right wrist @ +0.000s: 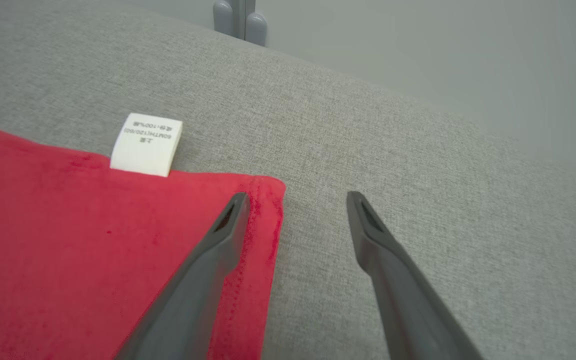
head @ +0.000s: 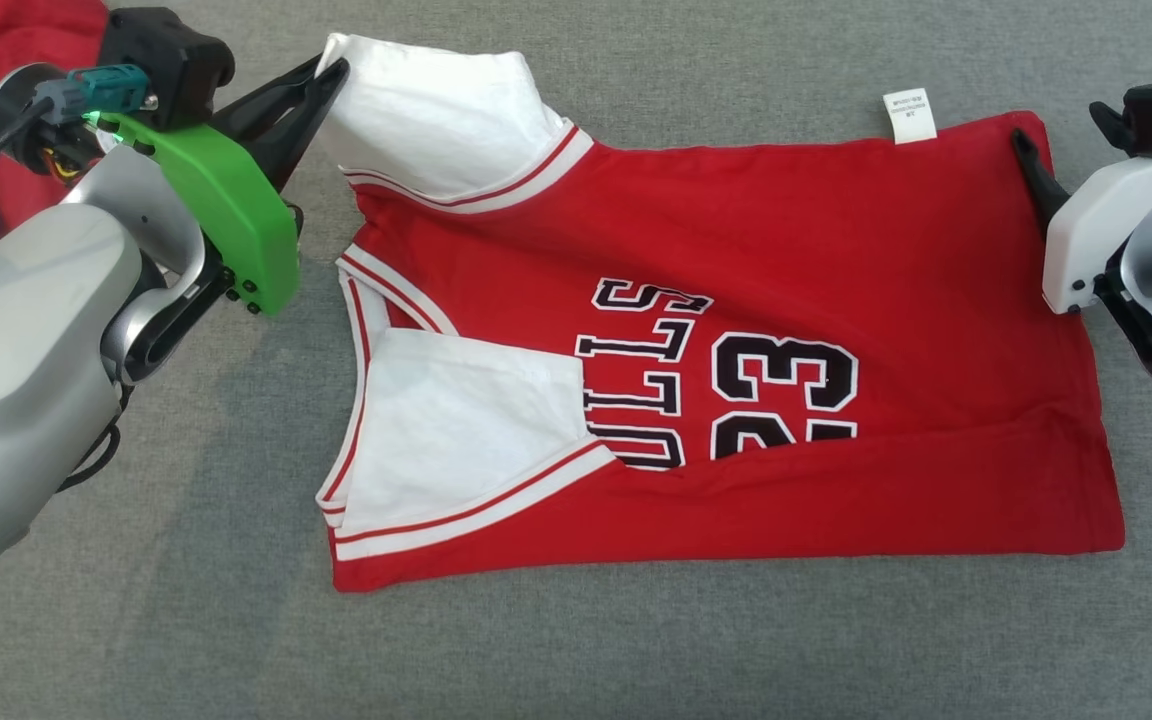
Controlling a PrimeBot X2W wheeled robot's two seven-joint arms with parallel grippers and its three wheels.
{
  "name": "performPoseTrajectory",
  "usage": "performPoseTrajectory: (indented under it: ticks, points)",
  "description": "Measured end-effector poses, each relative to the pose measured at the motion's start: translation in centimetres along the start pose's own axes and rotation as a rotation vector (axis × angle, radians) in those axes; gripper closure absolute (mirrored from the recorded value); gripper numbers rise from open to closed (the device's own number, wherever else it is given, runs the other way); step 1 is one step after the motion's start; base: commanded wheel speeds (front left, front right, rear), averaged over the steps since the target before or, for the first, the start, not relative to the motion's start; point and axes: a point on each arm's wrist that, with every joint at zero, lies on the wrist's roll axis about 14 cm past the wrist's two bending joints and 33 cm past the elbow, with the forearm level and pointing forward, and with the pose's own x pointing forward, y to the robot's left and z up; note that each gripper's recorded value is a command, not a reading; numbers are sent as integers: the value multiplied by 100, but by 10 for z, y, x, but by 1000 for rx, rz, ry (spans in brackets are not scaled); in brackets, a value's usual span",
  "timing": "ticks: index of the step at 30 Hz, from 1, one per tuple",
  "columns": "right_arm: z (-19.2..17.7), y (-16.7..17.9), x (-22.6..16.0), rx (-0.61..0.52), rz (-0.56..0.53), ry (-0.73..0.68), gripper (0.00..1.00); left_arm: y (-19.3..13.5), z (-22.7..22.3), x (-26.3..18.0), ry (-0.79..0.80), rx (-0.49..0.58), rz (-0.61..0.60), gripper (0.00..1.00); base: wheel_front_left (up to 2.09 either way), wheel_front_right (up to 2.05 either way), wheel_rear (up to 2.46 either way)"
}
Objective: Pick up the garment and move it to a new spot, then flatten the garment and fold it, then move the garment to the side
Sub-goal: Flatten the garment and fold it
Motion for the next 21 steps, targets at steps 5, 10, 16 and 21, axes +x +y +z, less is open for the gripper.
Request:
performPoseTrajectory:
  ticks: [5,10,16,21]
  points:
    - [4,7,8,-7,20,-1,0,-1,-1,-2,1,2,0,100,0,0,0]
    - [-6,10,12,-23,32,35,0,-8,-7,4,10,-3,-21,100,0,0,0]
    - [-14,9,21,-35,36,58,0,-10,-16,9,32,-3,-34,100,0,0,0]
    - [-18,17,26,-32,58,77,100,-5,-22,10,42,-1,-23,100,0,0,0]
